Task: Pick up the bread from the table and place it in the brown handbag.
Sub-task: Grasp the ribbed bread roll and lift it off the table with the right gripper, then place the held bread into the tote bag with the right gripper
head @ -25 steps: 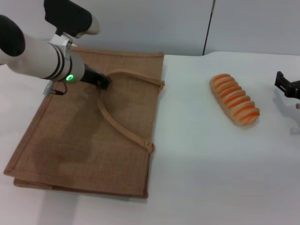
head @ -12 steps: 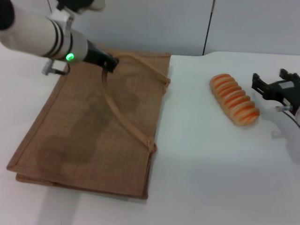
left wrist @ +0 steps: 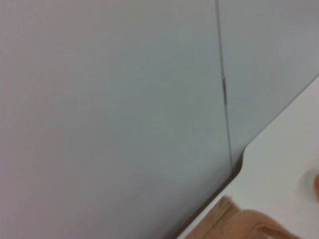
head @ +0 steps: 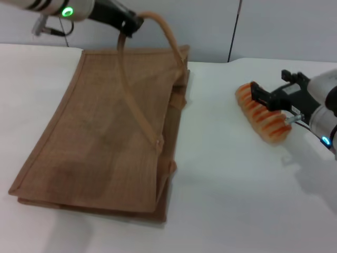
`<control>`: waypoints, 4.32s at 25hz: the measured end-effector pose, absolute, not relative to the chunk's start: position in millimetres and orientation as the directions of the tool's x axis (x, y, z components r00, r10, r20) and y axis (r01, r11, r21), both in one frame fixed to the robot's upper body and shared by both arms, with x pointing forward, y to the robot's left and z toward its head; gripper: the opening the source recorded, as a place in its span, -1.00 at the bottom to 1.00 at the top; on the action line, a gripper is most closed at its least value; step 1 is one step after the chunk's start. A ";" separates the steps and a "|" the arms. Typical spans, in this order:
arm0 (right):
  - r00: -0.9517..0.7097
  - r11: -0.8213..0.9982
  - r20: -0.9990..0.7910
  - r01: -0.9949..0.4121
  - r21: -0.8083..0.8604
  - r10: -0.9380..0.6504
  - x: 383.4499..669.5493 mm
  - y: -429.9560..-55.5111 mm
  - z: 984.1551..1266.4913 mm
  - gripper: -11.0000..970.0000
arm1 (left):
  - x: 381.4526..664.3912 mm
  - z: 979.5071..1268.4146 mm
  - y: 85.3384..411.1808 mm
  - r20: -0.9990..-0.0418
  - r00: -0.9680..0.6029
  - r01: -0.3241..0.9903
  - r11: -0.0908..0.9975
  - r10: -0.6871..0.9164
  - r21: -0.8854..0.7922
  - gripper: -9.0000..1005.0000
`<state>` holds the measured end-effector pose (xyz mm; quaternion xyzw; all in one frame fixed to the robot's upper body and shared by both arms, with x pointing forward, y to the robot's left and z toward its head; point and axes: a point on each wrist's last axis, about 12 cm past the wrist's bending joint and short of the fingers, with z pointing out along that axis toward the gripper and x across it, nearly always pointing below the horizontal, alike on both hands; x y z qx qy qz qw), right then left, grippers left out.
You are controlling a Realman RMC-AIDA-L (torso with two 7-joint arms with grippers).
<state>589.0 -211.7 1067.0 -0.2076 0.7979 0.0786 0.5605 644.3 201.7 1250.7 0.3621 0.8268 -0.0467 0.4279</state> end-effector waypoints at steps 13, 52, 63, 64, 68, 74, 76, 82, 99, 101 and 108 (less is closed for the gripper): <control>-0.365 0.871 -0.854 -0.456 -0.183 -0.370 573.6 -192.9 1106.0 0.73 | 627.0 1294.6 191.8 -0.744 -0.291 0.658 0.690 0.602 0.301 -0.74; -0.620 0.826 -0.644 -0.563 -0.033 -0.448 613.8 -207.7 1089.7 0.72 | 602.7 1328.8 185.1 -0.737 -0.224 0.650 0.661 0.638 0.374 -0.74; -0.628 0.838 -0.650 -0.545 -0.025 -0.428 617.5 -213.3 1094.3 0.64 | 602.6 1328.2 185.3 -0.737 -0.227 0.649 0.663 0.636 0.373 -0.74; -0.632 0.840 -0.649 -0.542 -0.021 -0.424 617.8 -214.2 1094.2 0.57 | 602.8 1328.7 185.0 -0.738 -0.224 0.649 0.663 0.636 0.374 -0.74; -0.651 0.847 -0.636 -0.532 -0.006 -0.413 620.2 -215.4 1093.0 0.27 | 602.8 1329.1 184.6 -0.740 -0.223 0.648 0.664 0.635 0.374 -0.74; -0.666 0.850 -0.624 -0.527 0.004 -0.410 623.1 -215.3 1092.2 -0.01 | 600.6 1332.7 183.2 -0.745 -0.206 0.644 0.661 0.635 0.385 -0.74; -0.663 0.851 -0.629 -0.525 0.005 -0.406 624.1 -215.1 1094.0 -0.04 | 599.6 1333.5 183.1 -0.746 -0.203 0.643 0.661 0.634 0.387 -0.74; -0.640 0.846 -0.658 -0.532 0.006 -0.398 626.7 -210.5 1103.8 -0.14 | 598.3 1335.2 180.7 -0.749 -0.194 0.647 0.656 0.634 0.388 -0.74; -0.571 0.830 -0.704 -0.555 -0.048 -0.422 613.2 -221.5 1151.3 -0.38 | 600.5 1332.9 184.3 -0.729 -0.211 0.617 0.667 0.652 0.418 -0.74; -0.567 0.830 -0.706 -0.556 -0.053 -0.425 609.1 -224.3 1155.9 -0.44 | 600.8 1332.4 184.9 -0.728 -0.214 0.615 0.669 0.652 0.417 -0.74; -0.552 0.811 -0.709 -0.583 -0.048 -0.439 591.5 -220.2 1172.0 -0.53 | 602.6 1333.8 189.6 -0.734 -0.220 0.601 0.681 0.643 0.417 -0.74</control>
